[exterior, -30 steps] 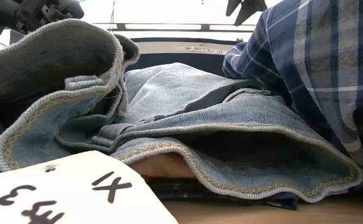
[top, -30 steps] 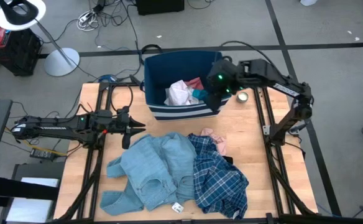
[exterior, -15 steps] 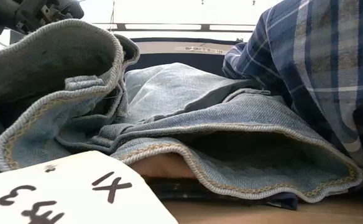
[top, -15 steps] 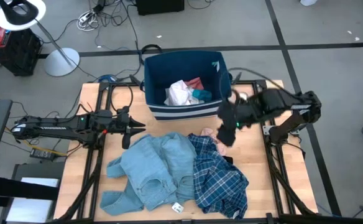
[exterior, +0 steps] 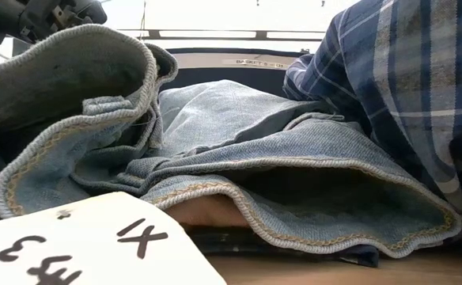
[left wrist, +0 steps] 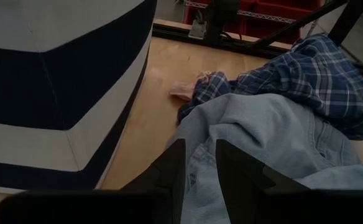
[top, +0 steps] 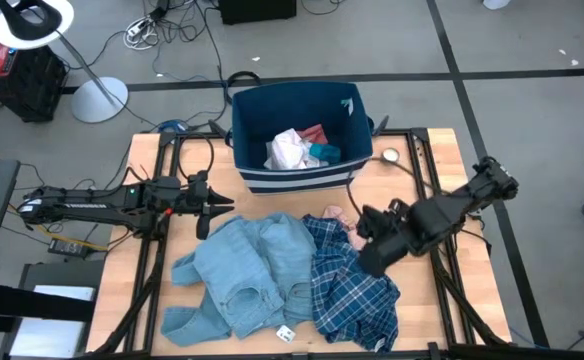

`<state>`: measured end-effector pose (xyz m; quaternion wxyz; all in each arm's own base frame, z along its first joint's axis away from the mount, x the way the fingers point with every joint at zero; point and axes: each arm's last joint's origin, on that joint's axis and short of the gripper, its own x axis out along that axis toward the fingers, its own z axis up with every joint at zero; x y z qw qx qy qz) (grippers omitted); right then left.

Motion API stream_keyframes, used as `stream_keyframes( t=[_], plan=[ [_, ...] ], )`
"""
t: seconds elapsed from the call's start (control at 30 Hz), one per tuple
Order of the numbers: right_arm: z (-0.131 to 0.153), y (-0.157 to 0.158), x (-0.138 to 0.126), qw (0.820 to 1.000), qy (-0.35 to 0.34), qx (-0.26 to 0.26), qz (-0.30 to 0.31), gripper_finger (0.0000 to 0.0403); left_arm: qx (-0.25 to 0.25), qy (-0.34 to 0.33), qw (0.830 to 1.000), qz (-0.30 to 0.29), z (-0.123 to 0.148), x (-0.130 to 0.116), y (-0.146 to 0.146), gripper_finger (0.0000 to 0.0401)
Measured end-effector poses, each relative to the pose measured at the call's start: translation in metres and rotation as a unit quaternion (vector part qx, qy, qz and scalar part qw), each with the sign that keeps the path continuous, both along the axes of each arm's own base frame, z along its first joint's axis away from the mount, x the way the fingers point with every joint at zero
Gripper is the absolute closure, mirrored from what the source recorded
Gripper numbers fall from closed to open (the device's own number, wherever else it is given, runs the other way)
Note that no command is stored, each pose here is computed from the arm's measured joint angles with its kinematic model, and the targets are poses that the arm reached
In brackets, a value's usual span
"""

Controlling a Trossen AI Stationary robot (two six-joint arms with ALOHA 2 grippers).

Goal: Sort clothes
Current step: Put the blue checkered shirt into the blue organizer bin

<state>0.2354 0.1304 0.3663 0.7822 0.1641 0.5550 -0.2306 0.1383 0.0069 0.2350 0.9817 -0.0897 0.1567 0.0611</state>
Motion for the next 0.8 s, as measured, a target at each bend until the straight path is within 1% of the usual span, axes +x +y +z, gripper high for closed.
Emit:
stream_keyframes(
  t=[0.13,0.3,0.8],
  plan=[
    [-0.019,0.013,0.000,1.000,0.006,0.022,0.007,0.0170,-0.003,0.000,1.000,0.001,0.000,0.000,0.000,0.0306],
    [-0.034,0.026,0.003,0.999,-0.006,0.049,0.018,0.0170,-0.003,0.000,1.000,0.001,0.000,0.000,0.000,0.0306],
    [-0.055,0.029,0.003,0.999,0.006,0.042,0.023,0.0179,0.000,0.001,1.000,0.000,0.000,0.000,0.000,0.0306]
  ],
)
